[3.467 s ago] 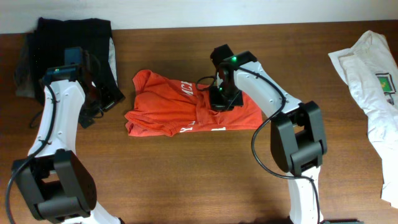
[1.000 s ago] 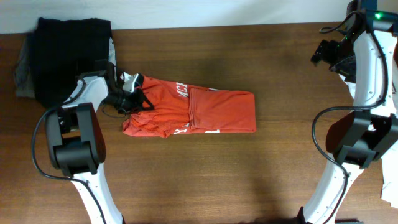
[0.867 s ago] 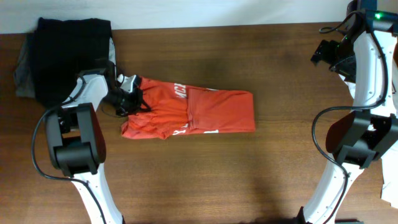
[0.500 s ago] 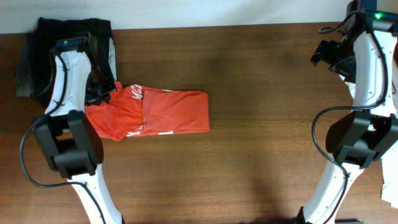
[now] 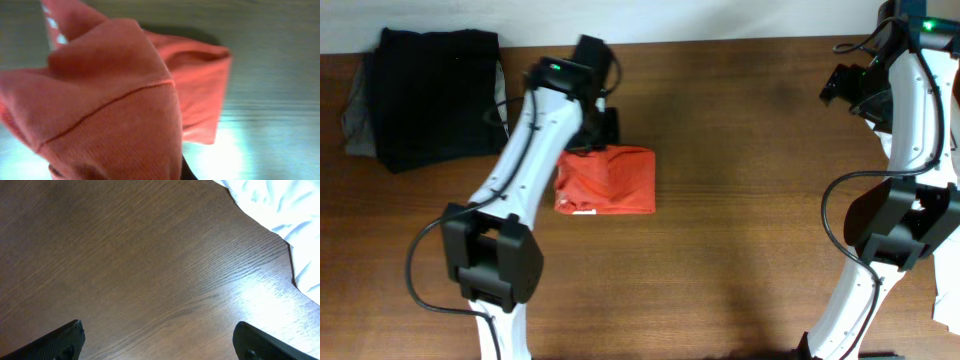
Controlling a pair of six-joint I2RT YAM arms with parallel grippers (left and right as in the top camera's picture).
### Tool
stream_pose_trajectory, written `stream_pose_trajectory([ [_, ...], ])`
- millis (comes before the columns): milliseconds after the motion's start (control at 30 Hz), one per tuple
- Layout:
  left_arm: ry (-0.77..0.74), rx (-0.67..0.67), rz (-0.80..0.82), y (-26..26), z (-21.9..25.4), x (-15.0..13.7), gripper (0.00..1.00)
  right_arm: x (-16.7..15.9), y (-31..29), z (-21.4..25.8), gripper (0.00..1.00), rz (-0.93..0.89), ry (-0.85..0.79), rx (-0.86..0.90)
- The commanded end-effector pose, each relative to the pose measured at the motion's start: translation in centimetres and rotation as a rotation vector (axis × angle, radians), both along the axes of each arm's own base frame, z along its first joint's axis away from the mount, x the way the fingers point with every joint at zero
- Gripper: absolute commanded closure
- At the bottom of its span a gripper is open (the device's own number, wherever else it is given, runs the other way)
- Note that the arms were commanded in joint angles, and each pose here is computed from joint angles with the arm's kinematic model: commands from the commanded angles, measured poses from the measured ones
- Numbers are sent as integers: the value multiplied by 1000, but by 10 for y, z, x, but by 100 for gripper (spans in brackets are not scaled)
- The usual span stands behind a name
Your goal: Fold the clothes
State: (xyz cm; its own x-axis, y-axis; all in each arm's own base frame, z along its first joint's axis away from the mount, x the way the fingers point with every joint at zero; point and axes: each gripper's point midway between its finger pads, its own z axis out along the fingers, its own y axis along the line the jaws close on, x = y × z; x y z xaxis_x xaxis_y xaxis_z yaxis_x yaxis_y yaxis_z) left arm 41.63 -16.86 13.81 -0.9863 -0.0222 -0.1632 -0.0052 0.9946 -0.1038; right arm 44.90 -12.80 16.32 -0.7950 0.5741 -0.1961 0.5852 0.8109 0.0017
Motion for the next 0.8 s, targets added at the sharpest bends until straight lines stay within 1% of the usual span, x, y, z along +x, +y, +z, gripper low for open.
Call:
stream_pose_trajectory([
  [0,40,-39,-17,-38,-23,-9,98,0,1,7,2,-4,-17,-5],
  [67,59,-49,-34,-53,-40,-10,98,0,0,7,2,-4,-17,-5],
  [100,64,-49,-42,-58,-47,-9,91,0,1,7,2,-4,-17,-5],
  [167,77,-42,-60,-67,-60,-11,49,0,1,7,2,-4,-17,-5],
  [200,76,-42,-65,-69,-61,-11,47,0,0,7,2,-4,-17,-5],
  [233,73,-43,-71,-71,-60,-12,46,0,1,7,2,-4,-17,-5],
  [300,64,-87,-98,-85,-50,-15,46,0,1,7,2,-4,-17,-5],
  [333,62,-117,-119,-93,-44,-16,46,0,1,7,2,-4,-17,-5],
  [433,63,-286,-277,-132,-14,-31,46,0,1,7,2,-4,-17,-5],
  [467,50,-307,-313,-136,-3,-33,46,0,1,7,2,-4,-17,-5],
  [500,37,-296,-311,-133,4,-33,46,0,1,7,2,-4,-17,-5],
  [567,-48,-220,-265,-106,34,-21,46,0,1,7,2,-4,-17,-5],
  [600,-100,-162,-223,-84,49,-11,41,0,1,7,2,-4,-17,-5],
  [633,-127,-123,-193,-68,57,-6,28,0,1,7,2,-4,-17,-5],
  [667,-150,-73,-146,-46,64,-1,13,0,1,7,1,-4,-17,-5],
  [700,-153,-36,-94,-27,65,3,7,0,1,7,2,-4,-17,-5],
  [767,-109,3,10,13,59,8,2,0,1,7,2,-4,-17,-5],
])
